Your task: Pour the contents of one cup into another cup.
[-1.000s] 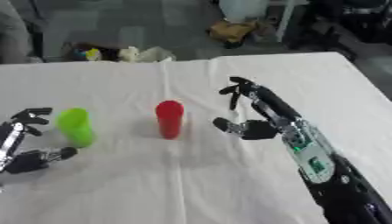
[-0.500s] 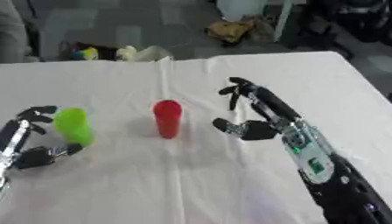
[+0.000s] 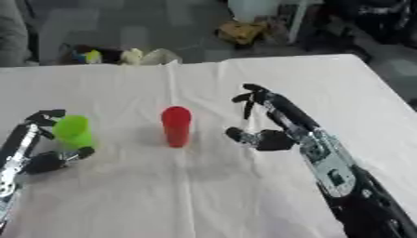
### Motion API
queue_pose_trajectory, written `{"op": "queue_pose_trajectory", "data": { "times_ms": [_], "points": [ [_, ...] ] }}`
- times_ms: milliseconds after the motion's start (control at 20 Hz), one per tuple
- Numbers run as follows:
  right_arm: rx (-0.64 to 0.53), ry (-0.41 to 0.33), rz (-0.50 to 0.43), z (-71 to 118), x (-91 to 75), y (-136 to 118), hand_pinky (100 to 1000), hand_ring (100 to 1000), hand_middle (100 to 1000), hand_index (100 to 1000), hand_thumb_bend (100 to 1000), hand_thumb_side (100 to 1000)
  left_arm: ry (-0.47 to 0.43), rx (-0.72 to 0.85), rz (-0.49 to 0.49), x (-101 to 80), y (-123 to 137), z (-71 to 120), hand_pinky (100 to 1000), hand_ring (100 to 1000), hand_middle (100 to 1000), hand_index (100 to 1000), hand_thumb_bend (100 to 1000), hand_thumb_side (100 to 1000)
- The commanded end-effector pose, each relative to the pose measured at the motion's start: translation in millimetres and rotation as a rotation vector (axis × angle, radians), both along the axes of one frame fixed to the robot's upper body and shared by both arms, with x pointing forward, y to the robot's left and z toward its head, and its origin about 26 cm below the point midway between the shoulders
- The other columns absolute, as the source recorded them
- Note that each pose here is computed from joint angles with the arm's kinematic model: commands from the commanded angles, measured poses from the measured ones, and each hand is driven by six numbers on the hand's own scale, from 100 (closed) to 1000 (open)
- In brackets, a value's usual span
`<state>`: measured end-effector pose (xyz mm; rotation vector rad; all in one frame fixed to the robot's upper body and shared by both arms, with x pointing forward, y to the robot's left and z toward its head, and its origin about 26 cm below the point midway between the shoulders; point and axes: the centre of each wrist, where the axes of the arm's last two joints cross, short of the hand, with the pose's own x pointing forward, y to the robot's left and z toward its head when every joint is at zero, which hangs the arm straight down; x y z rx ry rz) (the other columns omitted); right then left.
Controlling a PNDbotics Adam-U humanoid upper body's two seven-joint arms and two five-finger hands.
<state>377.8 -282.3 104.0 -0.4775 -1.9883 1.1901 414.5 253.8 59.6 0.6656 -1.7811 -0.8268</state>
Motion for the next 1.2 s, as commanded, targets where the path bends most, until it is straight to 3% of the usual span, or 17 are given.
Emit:
{"op": "queue_pose_trajectory", "data": {
  "times_ms": [50, 700, 1000, 1200],
  "points": [
    [-0.001, -0.033, 0.010, 12.0, 2.3, -0.6, 951, 1000, 473, 829, 503, 800, -0.031, 0.000, 0.008, 5.7, -1.0, 9.1, 598, 724, 758, 855, 884, 570],
    [0.002, -0.033, 0.017, 12.2, 2.7, 0.8, 951, 1000, 472, 830, 512, 799, -0.021, -0.003, 0.021, 13.1, -1.6, 5.0, 583, 697, 731, 836, 840, 566],
    [0.000, -0.035, 0.022, 12.8, 3.1, 1.9, 952, 1000, 472, 831, 511, 803, -0.010, 0.003, -0.012, 15.4, -5.4, 4.8, 569, 652, 685, 819, 782, 558],
    [0.000, -0.036, 0.023, 13.1, 3.3, 2.1, 952, 1000, 472, 831, 512, 803, 0.006, 0.002, -0.025, 15.3, -7.1, 0.7, 543, 605, 633, 800, 692, 531]
  ]
}}
